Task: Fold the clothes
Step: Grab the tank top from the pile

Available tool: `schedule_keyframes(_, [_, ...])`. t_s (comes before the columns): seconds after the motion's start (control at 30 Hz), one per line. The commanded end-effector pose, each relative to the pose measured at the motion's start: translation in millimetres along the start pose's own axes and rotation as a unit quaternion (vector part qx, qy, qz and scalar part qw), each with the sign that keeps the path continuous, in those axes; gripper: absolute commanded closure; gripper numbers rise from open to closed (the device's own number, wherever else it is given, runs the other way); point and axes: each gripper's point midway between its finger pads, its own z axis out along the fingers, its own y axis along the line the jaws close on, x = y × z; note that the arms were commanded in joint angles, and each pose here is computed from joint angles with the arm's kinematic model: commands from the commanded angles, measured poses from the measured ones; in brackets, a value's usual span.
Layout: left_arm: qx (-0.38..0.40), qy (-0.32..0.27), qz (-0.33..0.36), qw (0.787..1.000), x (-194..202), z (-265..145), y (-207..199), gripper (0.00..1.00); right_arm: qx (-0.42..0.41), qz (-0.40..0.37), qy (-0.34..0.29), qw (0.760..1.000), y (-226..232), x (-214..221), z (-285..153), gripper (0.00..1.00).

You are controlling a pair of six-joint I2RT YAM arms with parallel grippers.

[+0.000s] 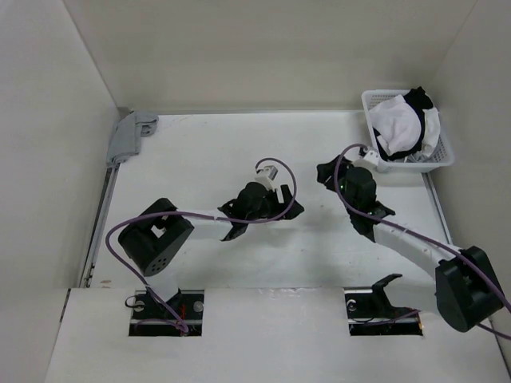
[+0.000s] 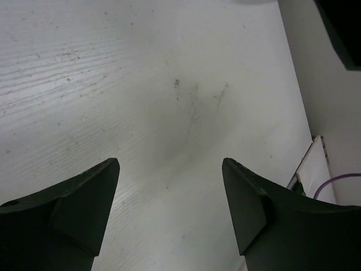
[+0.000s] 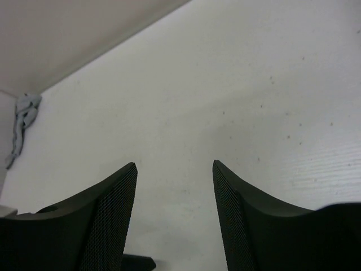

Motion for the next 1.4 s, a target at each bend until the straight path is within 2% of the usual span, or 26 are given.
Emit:
schedule_keyframes(0.0, [0.064, -0.031, 0.022, 0.997, -22.7, -14.7, -30.8, 0.27, 0.010, 0.022, -0.076, 0.997, 5.7, -74.4, 3.9, 0.46])
schedule_keyframes(0.07, [0.072, -0.037, 0.035, 0.996, -18.6, -18.3, -34.8, 0.27, 0.020, 0.026, -0.094, 0.995, 0.2, -96.2, 6.9, 0.53])
schedule_keyframes(0.1, [0.080, -0.041, 0.041, 0.995, -16.9, -20.8, -38.7, 0.27, 0.032, 0.030, -0.109, 0.993, -8.3, -118.6, 10.3, 0.67])
schedule_keyframes(0.13, [0.084, -0.042, 0.045, 0.995, -15.9, -21.1, -40.5, 0.27, 0.041, 0.032, -0.115, 0.992, -14.4, -127.2, 12.0, 0.72])
schedule_keyframes(0.2, [0.096, -0.052, 0.060, 0.992, -15.8, -21.9, -45.3, 0.30, 0.080, 0.044, -0.133, 0.987, -39.2, -160.7, 16.5, 0.89])
schedule_keyframes(0.3, [0.101, -0.055, 0.061, 0.992, -15.5, -25.7, -47.4, 0.33, 0.118, 0.046, -0.147, 0.981, -63.8, -191.9, 20.9, 0.95])
schedule_keyframes(0.4, [0.102, -0.063, 0.062, 0.991, -17.8, -27.0, -48.3, 0.34, 0.161, 0.043, -0.153, 0.974, -90.9, -212.5, 23.0, 0.94])
schedule_keyframes(0.47, [0.102, -0.061, 0.059, 0.991, -16.8, -26.4, -47.5, 0.34, 0.208, 0.051, -0.157, 0.964, -122.2, -227.9, 23.7, 0.87])
schedule_keyframes(0.6, [0.105, -0.063, 0.062, 0.991, -15.7, -28.6, -50.5, 0.34, 0.275, 0.062, -0.148, 0.948, -178.7, -245.3, 31.7, 0.67])
schedule_keyframes(0.67, [0.105, -0.059, 0.057, 0.991, -14.1, -27.3, -48.4, 0.34, 0.304, 0.066, -0.125, 0.942, -206.6, -243.3, 45.0, 0.54])
schedule_keyframes(0.83, [0.103, -0.062, 0.051, 0.991, -16.8, -27.5, -46.4, 0.34, 0.281, 0.051, -0.032, 0.958, -222.1, -215.6, 98.9, 0.43])
schedule_keyframes(0.97, [0.101, -0.059, 0.045, 0.992, -15.6, -25.6, -42.9, 0.33, 0.281, 0.055, -0.007, 0.958, -235.8, -205.5, 123.8, 0.42])
schedule_keyframes(1.1, [0.101, -0.060, 0.046, 0.992, -16.3, -25.3, -42.4, 0.33, 0.289, 0.061, 0.003, 0.955, -244.6, -198.2, 135.9, 0.50])
schedule_keyframes(1.23, [0.097, -0.063, 0.039, 0.992, -19.6, -26.0, -38.7, 0.33, 0.312, 0.064, 0.011, 0.948, -258.0, -185.9, 140.2, 0.52])
schedule_keyframes(1.33, [0.097, -0.065, 0.036, 0.993, -20.2, -25.6, -36.9, 0.33, 0.316, 0.066, 0.019, 0.946, -262.2, -180.0, 142.7, 0.60])
schedule_keyframes(1.37, [0.097, -0.065, 0.035, 0.993, -20.2, -25.6, -37.0, 0.33, 0.317, 0.066, 0.024, 0.946, -263.0, -177.8, 143.2, 0.66])
